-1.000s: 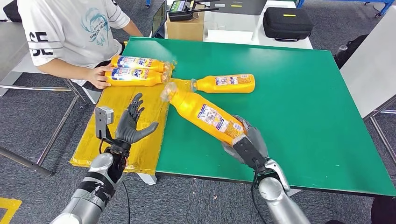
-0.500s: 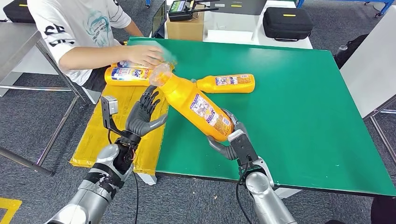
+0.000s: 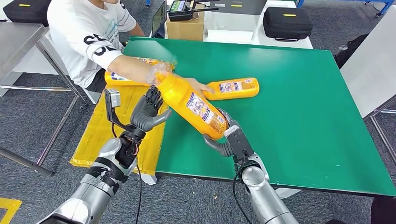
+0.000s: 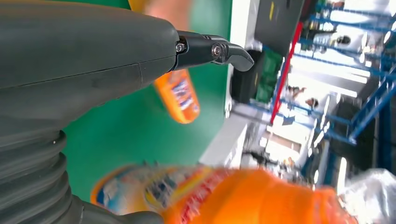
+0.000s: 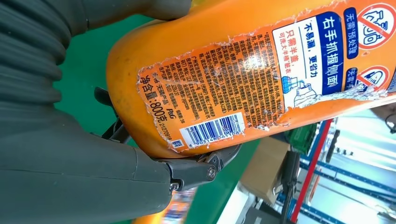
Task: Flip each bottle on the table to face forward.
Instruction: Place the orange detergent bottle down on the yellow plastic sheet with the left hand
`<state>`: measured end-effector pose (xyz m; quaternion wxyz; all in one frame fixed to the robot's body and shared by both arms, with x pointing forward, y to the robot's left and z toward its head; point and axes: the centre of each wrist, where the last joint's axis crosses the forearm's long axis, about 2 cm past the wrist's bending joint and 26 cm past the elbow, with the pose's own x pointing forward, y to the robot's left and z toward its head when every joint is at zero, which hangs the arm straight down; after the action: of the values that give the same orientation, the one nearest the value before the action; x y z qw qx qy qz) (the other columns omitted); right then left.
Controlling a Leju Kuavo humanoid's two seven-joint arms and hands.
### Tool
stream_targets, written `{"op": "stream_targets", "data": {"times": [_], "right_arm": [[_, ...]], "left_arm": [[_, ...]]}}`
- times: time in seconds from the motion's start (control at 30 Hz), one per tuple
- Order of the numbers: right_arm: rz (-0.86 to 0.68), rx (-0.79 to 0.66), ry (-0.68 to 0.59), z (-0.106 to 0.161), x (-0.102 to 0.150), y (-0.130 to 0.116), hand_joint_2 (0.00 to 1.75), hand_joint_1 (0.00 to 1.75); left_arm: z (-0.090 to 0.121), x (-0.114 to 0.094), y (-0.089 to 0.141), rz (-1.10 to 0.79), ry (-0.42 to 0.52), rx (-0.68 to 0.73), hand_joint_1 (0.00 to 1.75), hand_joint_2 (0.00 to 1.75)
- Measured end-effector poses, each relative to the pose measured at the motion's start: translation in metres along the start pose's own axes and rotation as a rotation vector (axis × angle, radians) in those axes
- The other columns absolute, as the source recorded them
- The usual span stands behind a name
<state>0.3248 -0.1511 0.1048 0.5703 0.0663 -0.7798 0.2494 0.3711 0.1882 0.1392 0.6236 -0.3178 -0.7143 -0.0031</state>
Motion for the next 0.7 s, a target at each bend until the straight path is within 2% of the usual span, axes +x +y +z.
{"op": "stream_targets", "data": {"times": [0.7], "right_arm": [[0.056, 0.076, 0.100, -0.011, -0.022, -0.014, 1.75, 1.75]], "left_arm": [[-0.021, 0.020, -0.027, 0.010, 0.025, -0.159, 0.00, 1.75]]}}
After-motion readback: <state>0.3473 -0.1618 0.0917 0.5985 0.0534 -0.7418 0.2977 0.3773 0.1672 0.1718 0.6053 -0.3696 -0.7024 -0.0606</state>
